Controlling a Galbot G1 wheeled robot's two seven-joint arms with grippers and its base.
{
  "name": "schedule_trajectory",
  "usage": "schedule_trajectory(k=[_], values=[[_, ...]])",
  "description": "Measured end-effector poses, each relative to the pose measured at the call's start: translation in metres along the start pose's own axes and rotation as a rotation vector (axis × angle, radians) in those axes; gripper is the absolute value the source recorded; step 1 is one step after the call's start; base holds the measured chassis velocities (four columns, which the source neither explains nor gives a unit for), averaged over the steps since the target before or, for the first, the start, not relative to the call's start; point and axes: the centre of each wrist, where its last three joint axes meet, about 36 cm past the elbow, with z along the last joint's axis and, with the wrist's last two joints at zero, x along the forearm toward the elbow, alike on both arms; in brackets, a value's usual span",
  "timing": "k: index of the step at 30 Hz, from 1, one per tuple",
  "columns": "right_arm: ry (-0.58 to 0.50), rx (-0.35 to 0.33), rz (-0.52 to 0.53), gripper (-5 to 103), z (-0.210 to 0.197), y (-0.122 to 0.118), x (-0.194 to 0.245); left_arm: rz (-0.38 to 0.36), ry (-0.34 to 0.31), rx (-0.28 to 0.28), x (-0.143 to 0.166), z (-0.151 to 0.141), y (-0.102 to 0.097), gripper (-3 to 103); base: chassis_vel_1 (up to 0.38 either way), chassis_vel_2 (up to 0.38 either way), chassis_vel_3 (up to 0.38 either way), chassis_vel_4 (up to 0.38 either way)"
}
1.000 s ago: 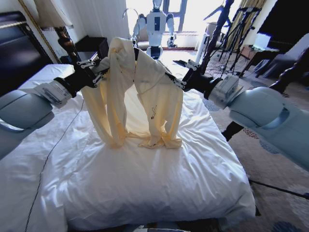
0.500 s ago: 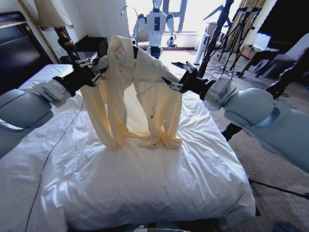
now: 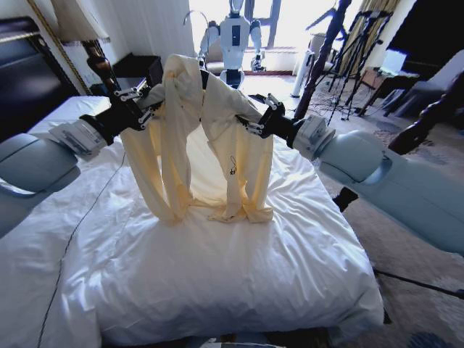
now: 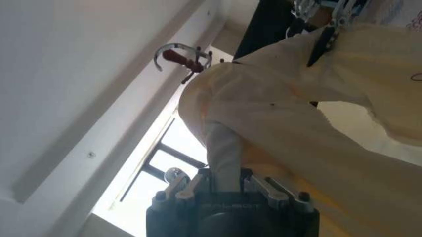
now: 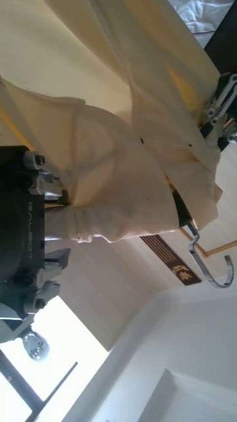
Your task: Pick up the clothes from the bed and hang them on the clothes hanger.
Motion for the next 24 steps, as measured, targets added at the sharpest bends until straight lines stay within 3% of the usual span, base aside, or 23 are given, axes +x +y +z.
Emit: schedule_trajectory(k=[3,9,24], values=[[0.005,0.002,0.01,27,0.002,0.003,-0.006,0.001,-0.002,0.001,0.0,0.0,-0.001,21,0.0,0.0,0.0,0.0],[0.013,0.008,0.018,15,0.004,0.005,-0.012,0.005,-0.004,0.002,0.0,-0.001,-0.002,21,0.0,0.0,0.0,0.0],[0.029,0.024,0.031,15,0.007,0.006,-0.021,0.005,-0.011,0.003,0.0,-0.004,-0.003,21,0.0,0.0,0.0,0.0]])
